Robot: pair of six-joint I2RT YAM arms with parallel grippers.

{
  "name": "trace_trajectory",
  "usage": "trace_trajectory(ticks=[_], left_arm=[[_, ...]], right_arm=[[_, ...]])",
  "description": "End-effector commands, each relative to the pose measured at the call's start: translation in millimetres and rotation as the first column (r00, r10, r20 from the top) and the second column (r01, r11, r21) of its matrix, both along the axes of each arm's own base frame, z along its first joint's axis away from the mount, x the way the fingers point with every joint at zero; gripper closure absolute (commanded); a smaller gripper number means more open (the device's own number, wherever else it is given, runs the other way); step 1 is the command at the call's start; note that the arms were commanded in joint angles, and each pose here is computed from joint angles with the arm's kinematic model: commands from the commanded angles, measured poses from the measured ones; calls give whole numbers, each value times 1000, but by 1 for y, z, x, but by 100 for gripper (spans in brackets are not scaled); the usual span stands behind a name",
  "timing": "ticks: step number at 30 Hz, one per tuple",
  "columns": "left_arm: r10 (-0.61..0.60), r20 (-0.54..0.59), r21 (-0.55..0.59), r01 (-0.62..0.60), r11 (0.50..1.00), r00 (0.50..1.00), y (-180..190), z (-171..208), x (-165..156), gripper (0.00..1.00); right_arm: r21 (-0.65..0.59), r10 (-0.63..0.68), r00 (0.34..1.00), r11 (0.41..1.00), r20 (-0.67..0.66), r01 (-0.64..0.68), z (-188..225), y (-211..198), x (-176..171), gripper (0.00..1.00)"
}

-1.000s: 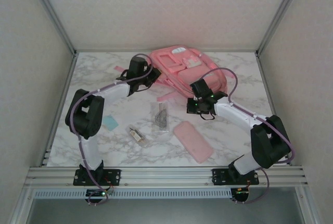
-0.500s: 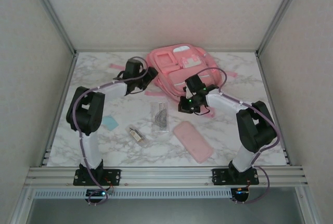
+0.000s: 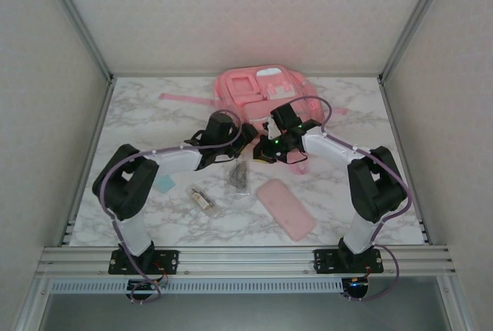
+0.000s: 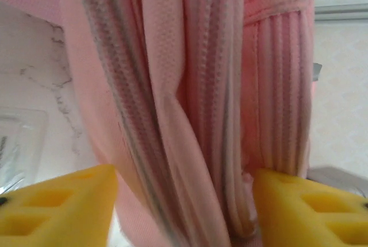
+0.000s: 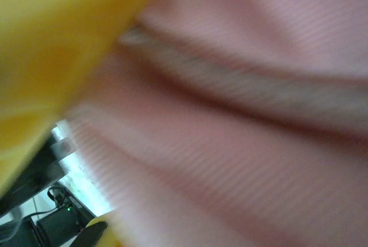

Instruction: Pack the student bag

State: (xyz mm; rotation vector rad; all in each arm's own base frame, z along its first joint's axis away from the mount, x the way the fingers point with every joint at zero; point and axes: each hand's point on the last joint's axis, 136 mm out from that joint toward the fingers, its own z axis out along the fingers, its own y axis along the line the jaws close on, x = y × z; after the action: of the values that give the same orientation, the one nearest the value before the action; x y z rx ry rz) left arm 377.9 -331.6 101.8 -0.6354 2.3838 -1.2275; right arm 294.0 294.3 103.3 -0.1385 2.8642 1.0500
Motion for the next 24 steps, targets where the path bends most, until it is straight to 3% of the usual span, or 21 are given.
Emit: trace_trajectory(ticks=[1, 3, 9, 12, 24], left_arm=[[24, 58, 0, -24, 1000, 998, -11, 1, 21, 69], [23, 62, 40, -25, 999, 998, -6, -4, 26, 100], [52, 73, 111, -60, 992, 996, 36, -1, 35, 100], [47, 89, 156, -60, 986, 995, 57, 9, 37, 100], [-75, 133, 291, 33, 956, 988, 104, 30, 45, 100]], right_arm=[[73, 135, 991, 988, -4, -135, 24, 18, -23, 100], [8, 180, 983, 984, -22, -180, 14, 5, -33, 100], [-330, 251, 964, 906, -85, -265, -21, -64, -48, 100], [-433, 248, 964, 862, -92, -263, -28, -92, -44, 100], [-652, 381, 914, 658, -142, -376, -29, -162, -10, 100]])
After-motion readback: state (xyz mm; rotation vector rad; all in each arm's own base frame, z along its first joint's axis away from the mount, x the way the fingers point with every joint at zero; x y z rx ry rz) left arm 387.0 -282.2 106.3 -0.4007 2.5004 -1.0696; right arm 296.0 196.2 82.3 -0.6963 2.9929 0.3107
